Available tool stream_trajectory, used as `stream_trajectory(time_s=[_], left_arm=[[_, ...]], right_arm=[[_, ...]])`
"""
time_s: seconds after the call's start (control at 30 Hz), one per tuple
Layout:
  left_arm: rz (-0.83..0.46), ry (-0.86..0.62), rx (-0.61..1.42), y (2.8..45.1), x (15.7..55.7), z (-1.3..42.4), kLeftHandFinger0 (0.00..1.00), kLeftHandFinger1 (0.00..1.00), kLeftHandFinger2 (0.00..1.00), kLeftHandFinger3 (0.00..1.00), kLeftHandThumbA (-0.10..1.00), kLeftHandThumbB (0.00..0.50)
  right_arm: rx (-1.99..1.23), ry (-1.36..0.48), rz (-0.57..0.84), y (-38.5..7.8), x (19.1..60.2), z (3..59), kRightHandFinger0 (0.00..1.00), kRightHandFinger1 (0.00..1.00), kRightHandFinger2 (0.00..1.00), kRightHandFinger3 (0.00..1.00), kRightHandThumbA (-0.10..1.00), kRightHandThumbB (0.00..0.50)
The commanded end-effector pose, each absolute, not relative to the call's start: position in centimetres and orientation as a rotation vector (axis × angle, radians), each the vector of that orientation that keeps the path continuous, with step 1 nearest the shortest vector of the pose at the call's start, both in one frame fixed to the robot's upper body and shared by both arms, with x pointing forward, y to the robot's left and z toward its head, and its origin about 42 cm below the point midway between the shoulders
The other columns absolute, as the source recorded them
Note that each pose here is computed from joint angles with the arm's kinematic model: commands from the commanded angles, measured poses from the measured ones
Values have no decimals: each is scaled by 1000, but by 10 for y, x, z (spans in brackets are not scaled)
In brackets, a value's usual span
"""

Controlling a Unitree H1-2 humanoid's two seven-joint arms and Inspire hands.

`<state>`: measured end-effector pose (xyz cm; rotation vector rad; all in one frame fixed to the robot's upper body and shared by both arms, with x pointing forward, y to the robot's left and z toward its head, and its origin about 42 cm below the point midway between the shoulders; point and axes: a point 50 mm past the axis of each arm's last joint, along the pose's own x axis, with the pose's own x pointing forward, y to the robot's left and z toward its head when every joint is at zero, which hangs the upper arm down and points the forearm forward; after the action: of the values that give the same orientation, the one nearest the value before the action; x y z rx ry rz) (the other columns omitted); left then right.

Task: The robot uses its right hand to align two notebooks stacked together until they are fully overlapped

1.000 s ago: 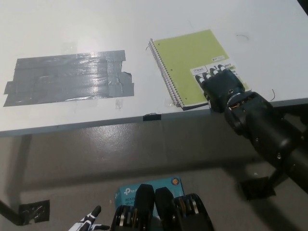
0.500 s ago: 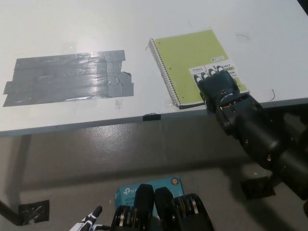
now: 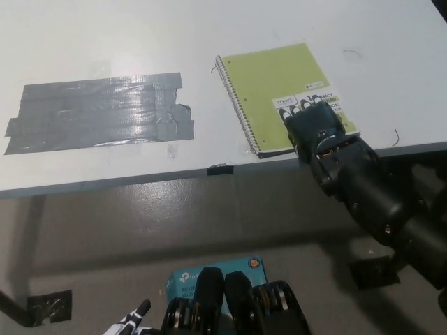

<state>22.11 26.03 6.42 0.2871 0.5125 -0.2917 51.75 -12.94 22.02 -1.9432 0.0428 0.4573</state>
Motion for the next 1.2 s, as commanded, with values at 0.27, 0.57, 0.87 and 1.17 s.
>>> stream_trajectory(time_s=[0.27, 0.57, 0.87, 1.17], left_arm=[[-289, 507, 307, 264, 212, 64, 706, 673, 705, 1000, 1000, 481], [-295, 527, 295, 259, 208, 60, 694, 701, 746, 1000, 1000, 492], [-295, 531, 292, 257, 195, 59, 670, 648, 703, 1000, 1000, 467], [-272, 539, 271, 260, 185, 51, 613, 626, 655, 1000, 1000, 483]], right_arm=[[-1956, 81, 496, -137, 525, 236, 1000, 1000, 1000, 1000, 1000, 489], [-1899, 7, 455, -116, 527, 255, 1000, 1000, 1000, 1000, 1000, 500], [-1943, -41, 369, -120, 537, 286, 1000, 1000, 1000, 1000, 1000, 439], [-1919, -170, 258, -113, 550, 342, 1000, 1000, 1000, 1000, 1000, 475]])
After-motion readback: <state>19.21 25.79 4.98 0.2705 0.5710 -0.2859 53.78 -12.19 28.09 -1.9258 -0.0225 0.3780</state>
